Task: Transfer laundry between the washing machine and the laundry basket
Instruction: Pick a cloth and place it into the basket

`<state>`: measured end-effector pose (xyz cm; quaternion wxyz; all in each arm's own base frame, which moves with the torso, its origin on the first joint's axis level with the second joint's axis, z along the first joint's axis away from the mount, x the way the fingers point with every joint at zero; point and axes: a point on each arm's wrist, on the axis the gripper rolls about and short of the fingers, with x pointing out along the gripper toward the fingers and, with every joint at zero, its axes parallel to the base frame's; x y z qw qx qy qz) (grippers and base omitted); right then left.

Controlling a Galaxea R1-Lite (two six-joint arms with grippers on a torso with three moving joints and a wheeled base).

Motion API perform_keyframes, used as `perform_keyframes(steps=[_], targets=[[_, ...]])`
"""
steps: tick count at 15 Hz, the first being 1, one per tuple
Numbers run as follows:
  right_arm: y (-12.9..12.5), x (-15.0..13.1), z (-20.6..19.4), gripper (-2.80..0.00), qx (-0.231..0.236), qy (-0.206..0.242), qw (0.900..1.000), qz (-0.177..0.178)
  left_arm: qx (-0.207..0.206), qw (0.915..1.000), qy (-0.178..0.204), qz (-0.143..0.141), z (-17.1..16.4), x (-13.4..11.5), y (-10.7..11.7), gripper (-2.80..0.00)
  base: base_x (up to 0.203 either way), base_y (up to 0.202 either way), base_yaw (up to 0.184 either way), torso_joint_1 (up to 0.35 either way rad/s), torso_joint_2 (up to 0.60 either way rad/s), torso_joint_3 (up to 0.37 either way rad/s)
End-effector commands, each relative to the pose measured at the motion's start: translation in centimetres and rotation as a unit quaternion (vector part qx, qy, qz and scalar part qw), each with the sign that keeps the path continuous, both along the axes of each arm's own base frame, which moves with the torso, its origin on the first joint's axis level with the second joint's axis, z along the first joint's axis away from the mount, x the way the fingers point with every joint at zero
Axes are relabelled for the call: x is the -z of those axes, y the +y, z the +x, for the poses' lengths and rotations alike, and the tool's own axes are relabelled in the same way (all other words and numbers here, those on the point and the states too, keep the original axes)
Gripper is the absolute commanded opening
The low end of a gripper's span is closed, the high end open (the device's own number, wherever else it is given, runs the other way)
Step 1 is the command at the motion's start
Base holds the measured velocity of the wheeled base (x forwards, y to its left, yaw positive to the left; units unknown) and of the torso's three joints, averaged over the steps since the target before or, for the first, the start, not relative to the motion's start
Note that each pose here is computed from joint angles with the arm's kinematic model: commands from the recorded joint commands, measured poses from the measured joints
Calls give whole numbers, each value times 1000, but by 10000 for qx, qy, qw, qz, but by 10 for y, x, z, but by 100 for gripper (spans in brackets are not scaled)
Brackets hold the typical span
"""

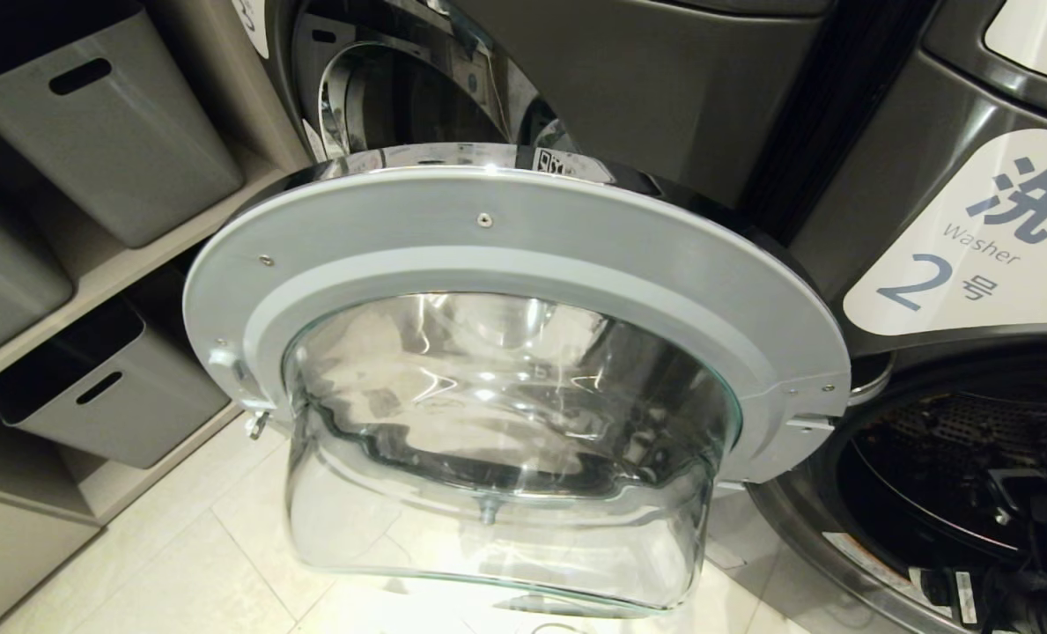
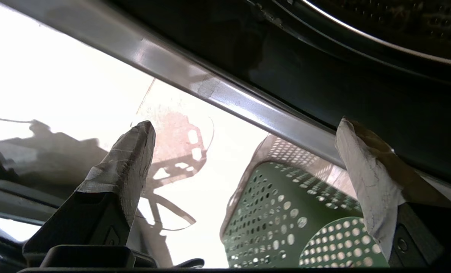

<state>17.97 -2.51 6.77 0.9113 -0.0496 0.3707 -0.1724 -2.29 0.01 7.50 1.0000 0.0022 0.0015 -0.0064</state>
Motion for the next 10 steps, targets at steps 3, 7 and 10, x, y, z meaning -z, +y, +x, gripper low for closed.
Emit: perform_keyframes(steps=[3, 7, 10], targets=[[3, -2, -18, 0, -322, 21, 9994, -123, -2, 10000, 8, 2, 0, 0, 0, -280, 0, 0, 0, 0, 0, 0], [5, 11, -32, 0, -790, 582, 9944, -402, -2, 10000, 8, 2, 0, 0, 0, -280, 0, 0, 0, 0, 0, 0], [5, 22, -25, 0, -971, 997, 9888, -539, -2, 10000, 8, 2, 0, 0, 0, -280, 0, 0, 0, 0, 0, 0]])
